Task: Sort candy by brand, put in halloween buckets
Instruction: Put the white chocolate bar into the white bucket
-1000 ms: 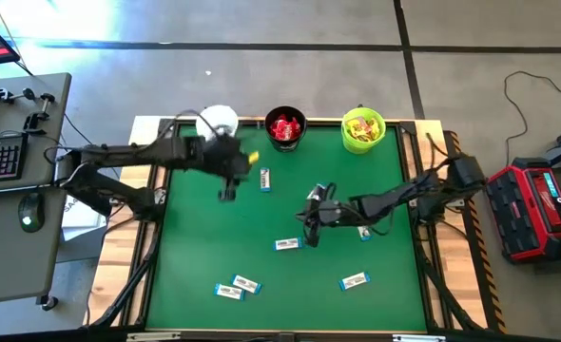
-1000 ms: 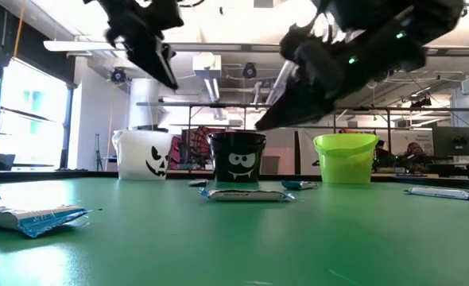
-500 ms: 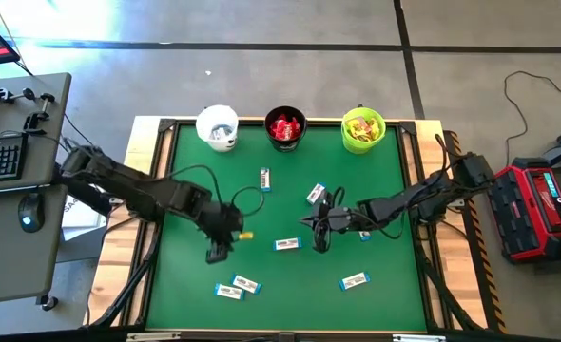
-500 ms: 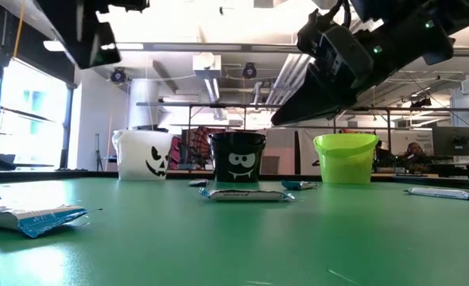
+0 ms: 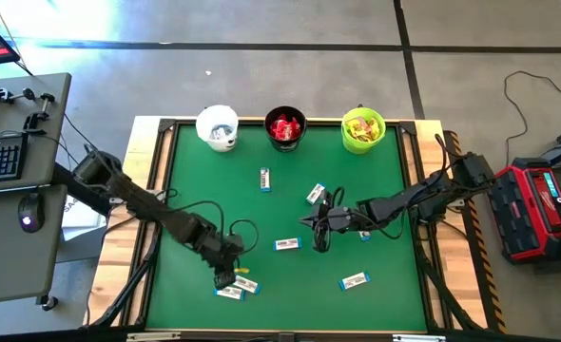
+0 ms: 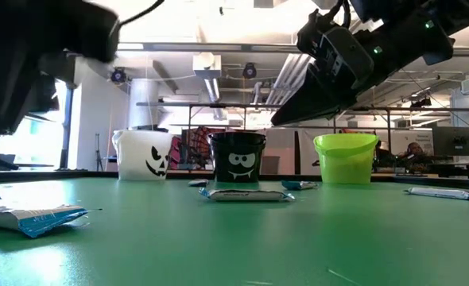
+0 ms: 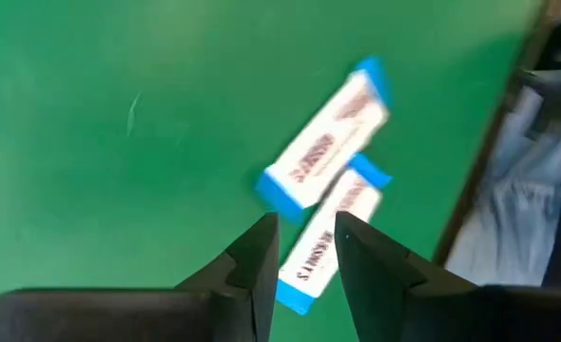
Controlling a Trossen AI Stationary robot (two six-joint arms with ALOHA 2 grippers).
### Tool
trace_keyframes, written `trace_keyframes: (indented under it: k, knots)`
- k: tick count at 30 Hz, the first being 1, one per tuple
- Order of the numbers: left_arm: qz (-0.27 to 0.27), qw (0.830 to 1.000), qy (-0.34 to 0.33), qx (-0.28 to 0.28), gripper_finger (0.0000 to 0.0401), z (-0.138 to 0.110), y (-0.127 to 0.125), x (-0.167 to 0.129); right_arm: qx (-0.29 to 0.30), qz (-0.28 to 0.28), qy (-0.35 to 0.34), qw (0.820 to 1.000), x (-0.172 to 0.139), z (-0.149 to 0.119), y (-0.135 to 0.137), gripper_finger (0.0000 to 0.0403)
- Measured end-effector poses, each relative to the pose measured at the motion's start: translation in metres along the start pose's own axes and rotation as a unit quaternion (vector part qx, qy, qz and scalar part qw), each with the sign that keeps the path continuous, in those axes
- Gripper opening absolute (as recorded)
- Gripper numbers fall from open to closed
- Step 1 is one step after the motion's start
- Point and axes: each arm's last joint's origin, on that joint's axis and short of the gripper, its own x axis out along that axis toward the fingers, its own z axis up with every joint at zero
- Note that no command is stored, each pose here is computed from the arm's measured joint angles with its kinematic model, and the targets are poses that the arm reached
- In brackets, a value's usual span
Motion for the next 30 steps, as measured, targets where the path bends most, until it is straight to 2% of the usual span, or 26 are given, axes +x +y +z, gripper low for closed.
trace_keyframes:
  k: [4, 9, 14, 23, 30]
  knots:
    - [-0.013, 0.998, -0.005, -0.059, 0.0107, -0.014, 0.010, 0.014, -0.008, 0.000, 0.000, 1.000, 0.000, 0.000, 0.000, 0.0000]
    - [-0.024, 0.996, -0.017, -0.078, 0.0144, -0.020, 0.013, 0.020, -0.012, 0.003, 0.001, 1.000, 0.000, 0.000, 0.000, 0.0000]
    - [-0.002, 0.995, -0.010, -0.097, 0.0161, -0.022, 0.018, 0.033, -0.012, 0.003, 0.001, 1.000, 0.000, 0.000, 0.000, 0.0000]
    - [-0.012, 0.995, -0.010, -0.098, 0.0152, -0.020, 0.016, 0.046, -0.012, 0.003, 0.002, 1.000, 0.000, 0.000, 0.000, 0.0000]
    - [-0.044, 0.995, -0.023, -0.090, 0.0118, -0.017, 0.011, 0.047, -0.012, 0.003, 0.002, 1.000, 0.000, 0.000, 0.000, 0.0000]
